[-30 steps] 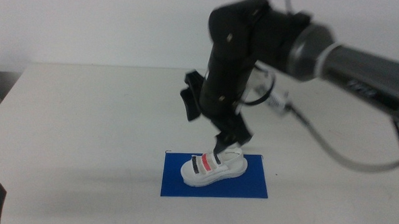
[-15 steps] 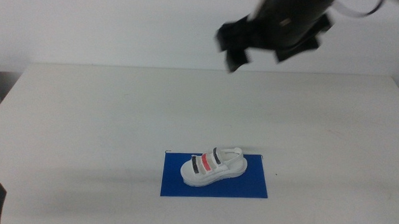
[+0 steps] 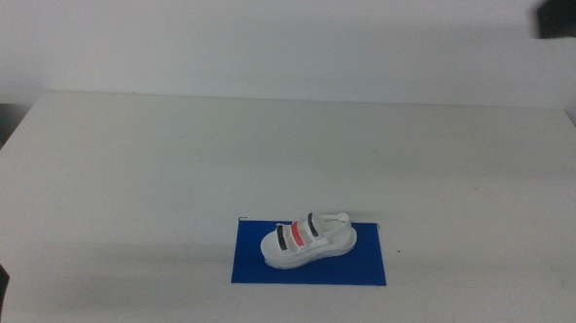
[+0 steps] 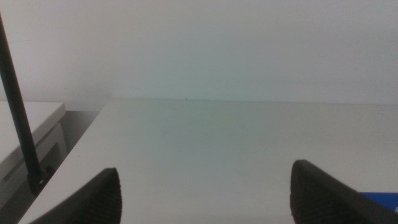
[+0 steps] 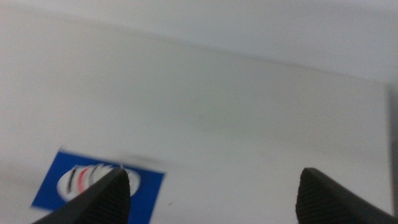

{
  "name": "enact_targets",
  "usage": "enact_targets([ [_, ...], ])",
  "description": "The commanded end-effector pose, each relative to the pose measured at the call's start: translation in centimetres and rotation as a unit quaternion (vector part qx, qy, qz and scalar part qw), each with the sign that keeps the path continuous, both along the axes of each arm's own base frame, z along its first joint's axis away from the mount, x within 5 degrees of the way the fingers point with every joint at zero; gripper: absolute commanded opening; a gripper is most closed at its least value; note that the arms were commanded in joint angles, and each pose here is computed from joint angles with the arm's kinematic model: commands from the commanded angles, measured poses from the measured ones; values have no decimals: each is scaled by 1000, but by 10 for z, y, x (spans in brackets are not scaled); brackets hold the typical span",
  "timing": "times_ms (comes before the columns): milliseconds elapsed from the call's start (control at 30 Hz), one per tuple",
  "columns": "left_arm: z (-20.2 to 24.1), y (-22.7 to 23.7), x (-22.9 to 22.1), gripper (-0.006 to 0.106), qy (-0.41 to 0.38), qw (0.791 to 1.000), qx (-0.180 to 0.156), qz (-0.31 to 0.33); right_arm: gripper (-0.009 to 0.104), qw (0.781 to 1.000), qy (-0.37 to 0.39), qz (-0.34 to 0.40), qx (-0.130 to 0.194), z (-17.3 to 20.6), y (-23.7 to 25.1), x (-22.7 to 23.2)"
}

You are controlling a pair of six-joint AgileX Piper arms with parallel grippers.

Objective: Use one arm to grab the shoe from the table and place it on the mat.

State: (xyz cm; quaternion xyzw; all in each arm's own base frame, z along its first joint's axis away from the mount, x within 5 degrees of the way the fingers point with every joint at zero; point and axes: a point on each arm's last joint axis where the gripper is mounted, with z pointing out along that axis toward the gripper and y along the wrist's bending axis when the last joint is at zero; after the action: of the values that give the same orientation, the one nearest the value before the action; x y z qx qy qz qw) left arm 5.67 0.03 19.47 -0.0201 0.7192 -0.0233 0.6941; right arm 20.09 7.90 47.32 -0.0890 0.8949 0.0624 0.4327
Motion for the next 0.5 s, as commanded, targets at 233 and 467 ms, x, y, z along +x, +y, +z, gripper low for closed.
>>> enact_targets([
  [233, 5, -1, -1, 92, -40, 999, -4, -7, 78, 966, -249, -47, 55, -35, -61, -95],
  [467, 5, -1, -1, 92, -40, 999, -4, -7, 78, 950, -302, -31, 71, -113, -71, -141],
])
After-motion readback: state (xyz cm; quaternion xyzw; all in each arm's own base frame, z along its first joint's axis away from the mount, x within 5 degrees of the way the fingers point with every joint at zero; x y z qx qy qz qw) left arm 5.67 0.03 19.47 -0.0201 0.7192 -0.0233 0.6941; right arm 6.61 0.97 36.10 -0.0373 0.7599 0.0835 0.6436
